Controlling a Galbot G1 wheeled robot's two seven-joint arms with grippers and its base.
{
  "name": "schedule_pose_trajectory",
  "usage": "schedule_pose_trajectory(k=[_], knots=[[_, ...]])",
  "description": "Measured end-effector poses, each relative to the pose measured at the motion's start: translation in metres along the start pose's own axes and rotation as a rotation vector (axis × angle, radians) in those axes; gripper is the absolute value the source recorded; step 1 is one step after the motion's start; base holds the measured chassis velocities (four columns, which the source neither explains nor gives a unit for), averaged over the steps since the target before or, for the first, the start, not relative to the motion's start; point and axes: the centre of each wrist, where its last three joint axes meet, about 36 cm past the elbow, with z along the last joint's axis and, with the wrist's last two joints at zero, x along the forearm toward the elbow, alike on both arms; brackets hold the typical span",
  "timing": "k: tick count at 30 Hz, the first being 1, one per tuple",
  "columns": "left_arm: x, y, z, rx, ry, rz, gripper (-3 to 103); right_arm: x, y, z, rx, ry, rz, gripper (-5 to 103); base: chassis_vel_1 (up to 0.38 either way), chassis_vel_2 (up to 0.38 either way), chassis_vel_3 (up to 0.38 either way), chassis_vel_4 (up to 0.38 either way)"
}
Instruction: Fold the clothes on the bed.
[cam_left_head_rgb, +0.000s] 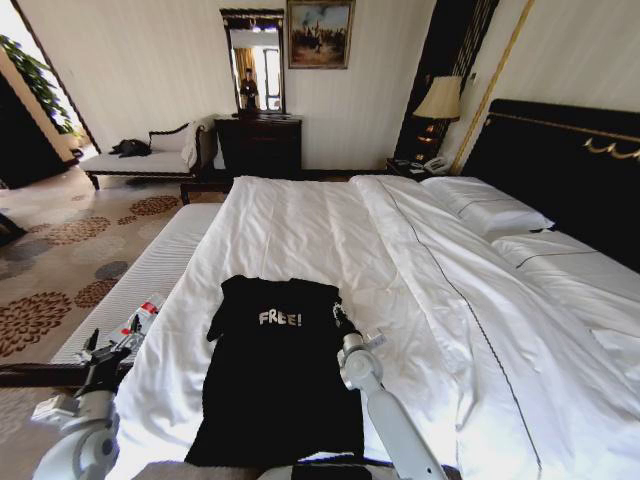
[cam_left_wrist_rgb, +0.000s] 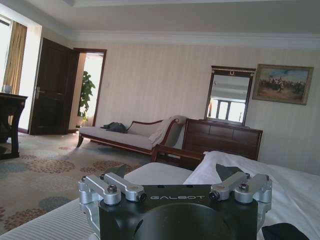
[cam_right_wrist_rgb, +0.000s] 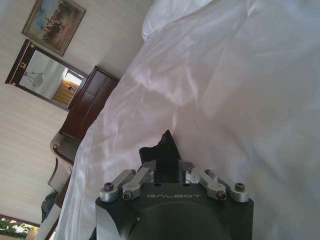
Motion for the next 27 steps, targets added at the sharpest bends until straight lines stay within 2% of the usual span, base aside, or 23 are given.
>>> schedule_pose_trajectory(k=[4,6,16,20,23,27], knots=[[-0.001,0.001,0.002,0.001,0.003,-0.003,100,-0.002,-0.001,-0.001,0.001,-0.002,0.004,7,0.0,0.0,0.0,0.0],[-0.001,0.001,0.002,0.001,0.003,-0.004,100,-0.003,-0.001,-0.001,0.001,-0.003,0.004,3,0.0,0.0,0.0,0.0],[-0.003,0.002,0.004,0.003,0.004,-0.008,100,-0.006,0.009,-0.017,0.01,-0.052,-0.036,0,0.0,0.0,0.0,0.0],[-0.003,0.002,0.005,0.004,0.004,-0.01,100,-0.01,0.008,-0.033,0.04,-0.084,-0.052,0,0.0,0.0,0.0,0.0],[-0.004,0.002,0.005,0.004,0.003,-0.01,100,-0.018,-0.005,-0.048,0.103,-0.118,-0.048,0,0.0,0.0,0.0,0.0],[-0.004,0.003,0.005,0.004,0.002,-0.009,100,-0.023,-0.017,-0.055,0.149,-0.138,-0.039,0,0.0,0.0,0.0,0.0]])
